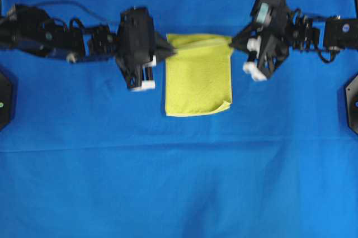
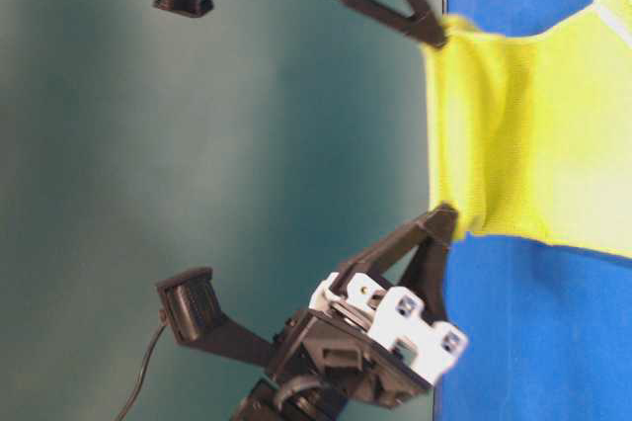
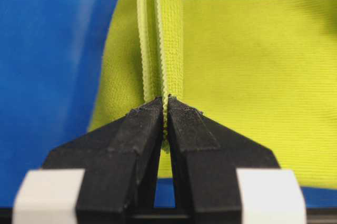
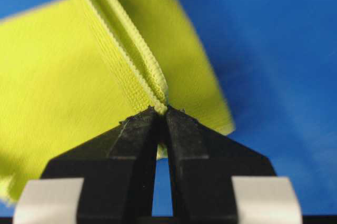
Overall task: Fold the yellow towel.
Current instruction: 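Lift the far end and fold it down onto the near half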
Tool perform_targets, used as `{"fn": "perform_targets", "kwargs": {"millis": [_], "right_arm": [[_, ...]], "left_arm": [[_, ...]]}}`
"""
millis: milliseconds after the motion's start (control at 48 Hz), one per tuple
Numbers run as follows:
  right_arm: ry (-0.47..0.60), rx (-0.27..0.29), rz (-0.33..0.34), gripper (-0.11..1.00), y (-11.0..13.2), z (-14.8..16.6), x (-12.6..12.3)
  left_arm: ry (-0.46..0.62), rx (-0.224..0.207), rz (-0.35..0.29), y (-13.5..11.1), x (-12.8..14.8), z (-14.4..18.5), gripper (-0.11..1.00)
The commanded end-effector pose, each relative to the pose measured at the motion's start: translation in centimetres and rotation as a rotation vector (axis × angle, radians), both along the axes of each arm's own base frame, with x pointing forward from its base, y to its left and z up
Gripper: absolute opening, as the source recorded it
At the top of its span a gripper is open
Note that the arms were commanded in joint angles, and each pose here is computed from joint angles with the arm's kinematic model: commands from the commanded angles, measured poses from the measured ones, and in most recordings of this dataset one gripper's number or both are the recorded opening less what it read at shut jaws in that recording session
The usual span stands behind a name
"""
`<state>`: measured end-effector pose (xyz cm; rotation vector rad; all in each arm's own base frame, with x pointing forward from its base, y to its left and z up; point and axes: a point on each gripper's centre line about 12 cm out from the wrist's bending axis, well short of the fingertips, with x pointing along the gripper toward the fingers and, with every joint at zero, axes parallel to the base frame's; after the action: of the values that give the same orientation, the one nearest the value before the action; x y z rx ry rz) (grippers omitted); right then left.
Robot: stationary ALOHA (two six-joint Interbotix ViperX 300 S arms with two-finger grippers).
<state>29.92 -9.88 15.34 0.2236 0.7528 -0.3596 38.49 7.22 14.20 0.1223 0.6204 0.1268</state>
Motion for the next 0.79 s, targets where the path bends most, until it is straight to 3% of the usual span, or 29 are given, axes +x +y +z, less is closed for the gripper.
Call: {"fn": "perform_targets", "kwargs": {"millis": [0,250,480,771], "right_arm": [[0.027,0.005,0.031,0.06,1.3,0.2,0.2],[0.073,0.047,0.133,0.06,5.6,-1.0,0.8],[0.097,0.084,0.143,0.06,6.7,-2.6,1.1],[0.073,0.100,0.154,0.06,7.1,-3.5,1.9]], "left_arm": [[-0.018,-0.008,-0.052,-2.3,0.3,0.8,0.03],[0.046,-0.054,-0.110,-5.7,0.1,-2.1,0.03],[0.091,-0.080,-0.147,-7.9,0.3,-5.0,0.03],[0.060,-0.091,-0.143,-8.2,0.7,-4.8,0.03]]}}
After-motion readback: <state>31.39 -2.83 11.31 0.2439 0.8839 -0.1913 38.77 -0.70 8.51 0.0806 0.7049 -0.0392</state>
